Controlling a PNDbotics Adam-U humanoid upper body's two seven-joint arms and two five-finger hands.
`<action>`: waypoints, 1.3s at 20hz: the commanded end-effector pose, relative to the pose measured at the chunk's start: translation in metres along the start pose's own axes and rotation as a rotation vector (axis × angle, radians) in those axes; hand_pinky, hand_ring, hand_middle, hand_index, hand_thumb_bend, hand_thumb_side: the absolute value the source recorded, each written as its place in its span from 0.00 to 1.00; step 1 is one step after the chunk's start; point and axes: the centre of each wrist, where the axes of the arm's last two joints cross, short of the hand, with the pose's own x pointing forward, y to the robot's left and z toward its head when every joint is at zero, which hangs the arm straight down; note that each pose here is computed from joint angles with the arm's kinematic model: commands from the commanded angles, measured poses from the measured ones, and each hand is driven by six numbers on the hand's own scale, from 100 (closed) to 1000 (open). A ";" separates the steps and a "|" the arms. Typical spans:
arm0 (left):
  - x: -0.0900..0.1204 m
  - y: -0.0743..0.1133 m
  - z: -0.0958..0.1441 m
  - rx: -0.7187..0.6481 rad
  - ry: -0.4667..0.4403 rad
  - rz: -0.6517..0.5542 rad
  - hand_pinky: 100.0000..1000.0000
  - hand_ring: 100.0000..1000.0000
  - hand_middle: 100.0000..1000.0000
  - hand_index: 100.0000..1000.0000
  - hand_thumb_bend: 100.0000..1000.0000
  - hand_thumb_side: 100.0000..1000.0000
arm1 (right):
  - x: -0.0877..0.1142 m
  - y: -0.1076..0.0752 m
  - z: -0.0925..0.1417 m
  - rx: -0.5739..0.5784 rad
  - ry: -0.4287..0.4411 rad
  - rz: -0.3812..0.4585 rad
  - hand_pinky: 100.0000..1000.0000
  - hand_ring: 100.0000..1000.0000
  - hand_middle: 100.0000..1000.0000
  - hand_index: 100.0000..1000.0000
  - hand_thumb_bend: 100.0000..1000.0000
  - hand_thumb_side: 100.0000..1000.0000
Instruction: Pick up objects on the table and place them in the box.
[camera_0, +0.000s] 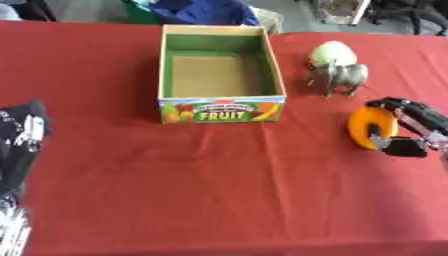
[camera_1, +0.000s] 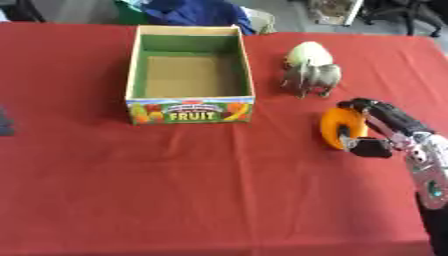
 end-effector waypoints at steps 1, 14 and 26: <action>0.004 0.007 -0.003 0.002 -0.021 -0.021 0.56 0.55 0.50 0.58 0.23 0.46 | -0.001 -0.011 0.002 -0.004 0.017 0.066 0.71 0.73 0.66 0.60 0.01 0.34; 0.005 0.006 -0.004 0.001 -0.022 -0.020 0.56 0.55 0.50 0.58 0.22 0.46 | 0.006 -0.023 -0.001 -0.404 0.020 0.017 0.60 0.53 0.44 0.10 0.00 0.13; 0.004 0.006 -0.003 -0.004 -0.020 -0.021 0.56 0.55 0.50 0.58 0.22 0.46 | 0.044 -0.103 -0.024 -0.658 -0.210 -0.168 0.57 0.51 0.42 0.09 0.00 0.07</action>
